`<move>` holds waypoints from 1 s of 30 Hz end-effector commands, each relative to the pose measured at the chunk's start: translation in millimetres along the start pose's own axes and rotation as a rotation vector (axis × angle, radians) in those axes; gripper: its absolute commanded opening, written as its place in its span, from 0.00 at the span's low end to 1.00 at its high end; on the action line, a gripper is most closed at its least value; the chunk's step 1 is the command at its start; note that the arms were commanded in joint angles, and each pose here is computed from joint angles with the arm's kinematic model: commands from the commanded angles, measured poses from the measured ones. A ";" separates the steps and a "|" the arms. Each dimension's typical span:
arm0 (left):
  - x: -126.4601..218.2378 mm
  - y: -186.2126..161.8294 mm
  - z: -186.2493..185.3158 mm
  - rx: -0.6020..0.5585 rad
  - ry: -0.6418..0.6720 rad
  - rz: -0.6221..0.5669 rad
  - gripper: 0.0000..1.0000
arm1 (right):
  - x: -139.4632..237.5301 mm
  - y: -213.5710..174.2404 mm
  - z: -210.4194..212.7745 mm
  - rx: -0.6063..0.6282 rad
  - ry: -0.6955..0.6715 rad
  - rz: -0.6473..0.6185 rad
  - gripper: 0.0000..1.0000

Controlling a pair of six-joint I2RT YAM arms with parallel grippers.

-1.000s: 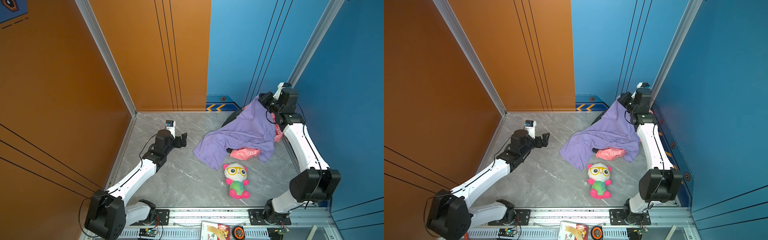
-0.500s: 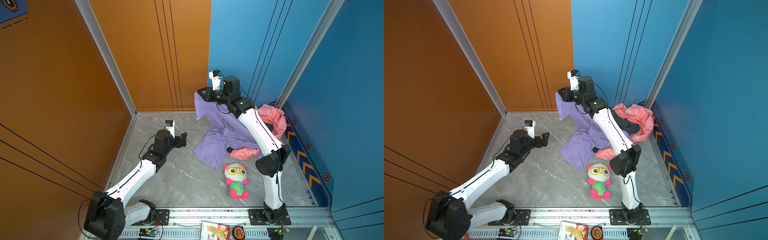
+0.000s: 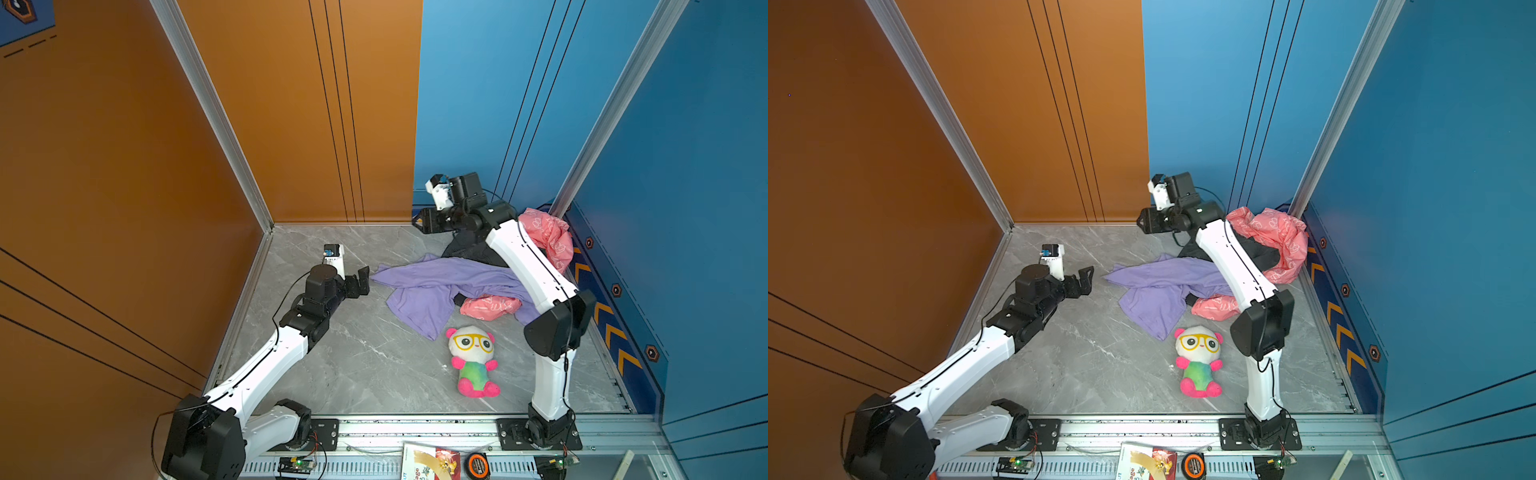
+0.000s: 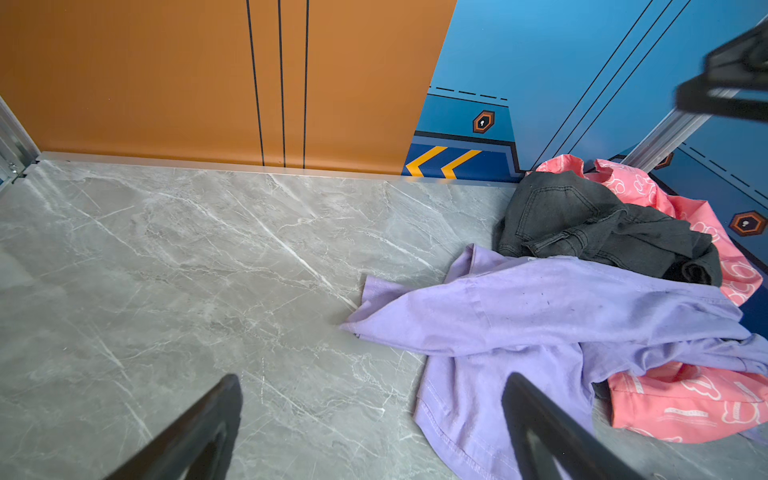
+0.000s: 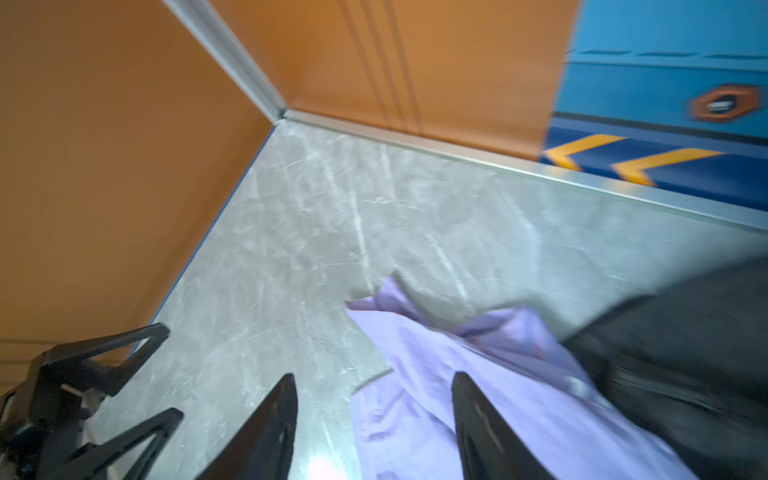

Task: Pick out a specific cloth from the pile

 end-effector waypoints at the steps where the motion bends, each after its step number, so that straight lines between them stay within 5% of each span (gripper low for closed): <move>1: -6.0 4.2 1.4 0.019 0.004 -0.012 0.98 | 48.1 8.0 -39.0 -0.026 -0.174 -0.096 0.62; 7: -12.8 3.9 -3.1 0.024 -0.021 -0.009 0.98 | 102.2 -13.4 -128.2 -0.265 -0.362 -0.177 0.62; 15: -18.7 5.6 -7.2 0.024 -0.043 -0.004 0.98 | 137.0 -92.1 -229.3 -0.706 -0.491 -0.280 0.60; 22: -22.2 7.4 -10.0 0.030 -0.059 -0.001 0.98 | 118.6 -145.7 -266.1 -0.931 -0.481 -0.228 0.54; 30: -20.5 5.2 -9.9 0.040 -0.056 0.001 0.98 | 82.1 -157.2 -284.5 -1.068 -0.398 -0.144 0.41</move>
Point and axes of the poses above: each gripper's point midway between its finger pads, its own x axis back along the fingers, its own z axis along the line the jaws close on, y = z × x, the point moved 8 cm from there along x, back along the fingers, and after that the axes turned 14 degrees about -x, right-handed, at the moved point
